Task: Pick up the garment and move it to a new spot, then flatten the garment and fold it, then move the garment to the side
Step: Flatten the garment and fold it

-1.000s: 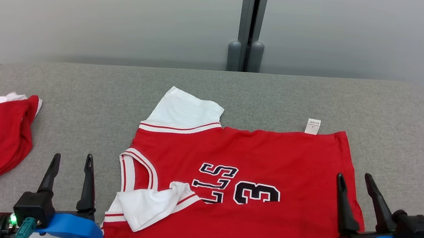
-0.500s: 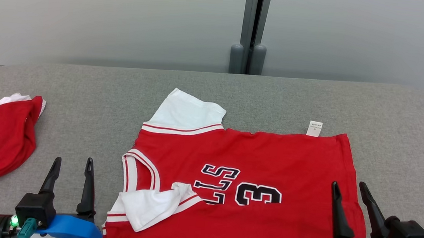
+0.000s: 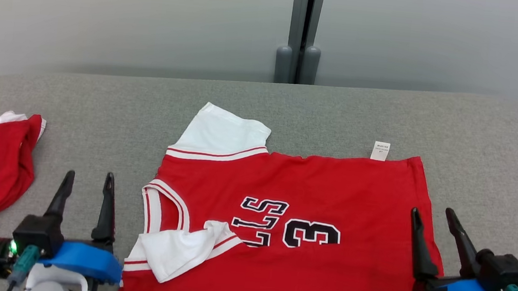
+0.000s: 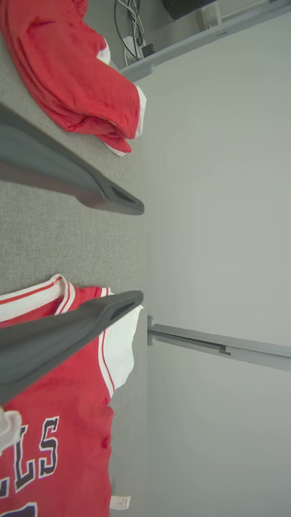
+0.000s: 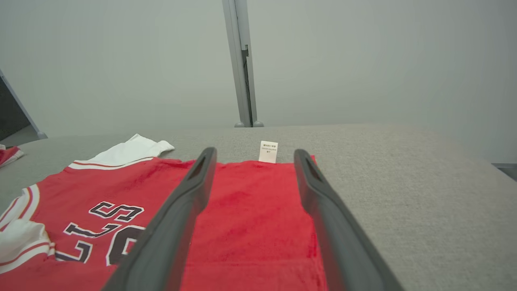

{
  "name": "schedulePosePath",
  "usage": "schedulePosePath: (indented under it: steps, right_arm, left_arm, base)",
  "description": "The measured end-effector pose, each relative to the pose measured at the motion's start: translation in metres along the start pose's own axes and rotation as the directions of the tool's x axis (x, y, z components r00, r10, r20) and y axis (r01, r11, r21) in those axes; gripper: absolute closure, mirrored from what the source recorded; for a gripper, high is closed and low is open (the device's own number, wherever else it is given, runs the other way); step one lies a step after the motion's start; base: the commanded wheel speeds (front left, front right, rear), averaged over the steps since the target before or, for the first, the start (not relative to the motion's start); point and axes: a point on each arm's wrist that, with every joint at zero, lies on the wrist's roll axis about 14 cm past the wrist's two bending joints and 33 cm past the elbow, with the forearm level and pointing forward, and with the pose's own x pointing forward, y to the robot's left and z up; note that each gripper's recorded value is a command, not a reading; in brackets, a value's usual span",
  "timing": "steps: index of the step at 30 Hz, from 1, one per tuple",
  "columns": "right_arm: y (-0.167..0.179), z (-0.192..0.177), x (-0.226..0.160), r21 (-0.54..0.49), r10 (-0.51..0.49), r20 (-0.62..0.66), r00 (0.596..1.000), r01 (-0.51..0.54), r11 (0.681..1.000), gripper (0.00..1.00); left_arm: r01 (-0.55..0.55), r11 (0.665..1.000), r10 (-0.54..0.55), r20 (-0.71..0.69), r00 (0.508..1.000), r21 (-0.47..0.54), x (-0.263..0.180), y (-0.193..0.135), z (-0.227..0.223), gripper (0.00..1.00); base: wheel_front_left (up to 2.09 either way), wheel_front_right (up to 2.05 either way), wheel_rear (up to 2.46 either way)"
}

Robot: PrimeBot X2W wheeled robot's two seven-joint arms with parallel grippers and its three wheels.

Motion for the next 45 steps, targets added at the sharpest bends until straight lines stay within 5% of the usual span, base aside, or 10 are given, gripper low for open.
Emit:
schedulePosePath:
  steps: [13,21,30,41,45]
  right_arm:
    - [-0.058,0.017,0.072,-0.169,-0.051,-0.051,0.997,0.042,0.985,0.00]
    - [-0.086,-0.016,0.118,-0.212,-0.079,-0.164,0.983,0.043,0.976,0.00]
    - [-0.090,-0.046,0.131,-0.213,-0.073,-0.218,0.973,0.026,0.977,0.00]
    - [-0.094,-0.064,0.137,-0.209,-0.070,-0.252,0.965,0.017,0.978,0.00]
    - [-0.093,-0.073,0.135,-0.203,-0.068,-0.277,0.959,0.010,0.979,0.00]
  left_arm:
    - [0.211,0.969,-0.216,0.027,0.976,0.129,0.128,-0.037,0.047,0.00]
    - [0.385,0.915,-0.357,-0.205,0.911,0.120,0.212,-0.090,-0.005,0.00]
    - [0.446,0.892,-0.368,-0.456,0.810,0.074,0.227,-0.097,-0.080,0.00]
    - [0.468,0.881,-0.329,-0.618,0.714,0.072,0.222,-0.087,-0.130,0.00]
    - [0.442,0.897,-0.347,-0.629,0.695,-0.006,0.219,-0.092,-0.136,0.00]
  base:
    - [0.00,0.00,0.00]
    - [0.00,0.00,0.00]
    - [0.00,0.00,0.00]
    - [0.00,0.00,0.00]
    - [0.00,0.00,0.00]
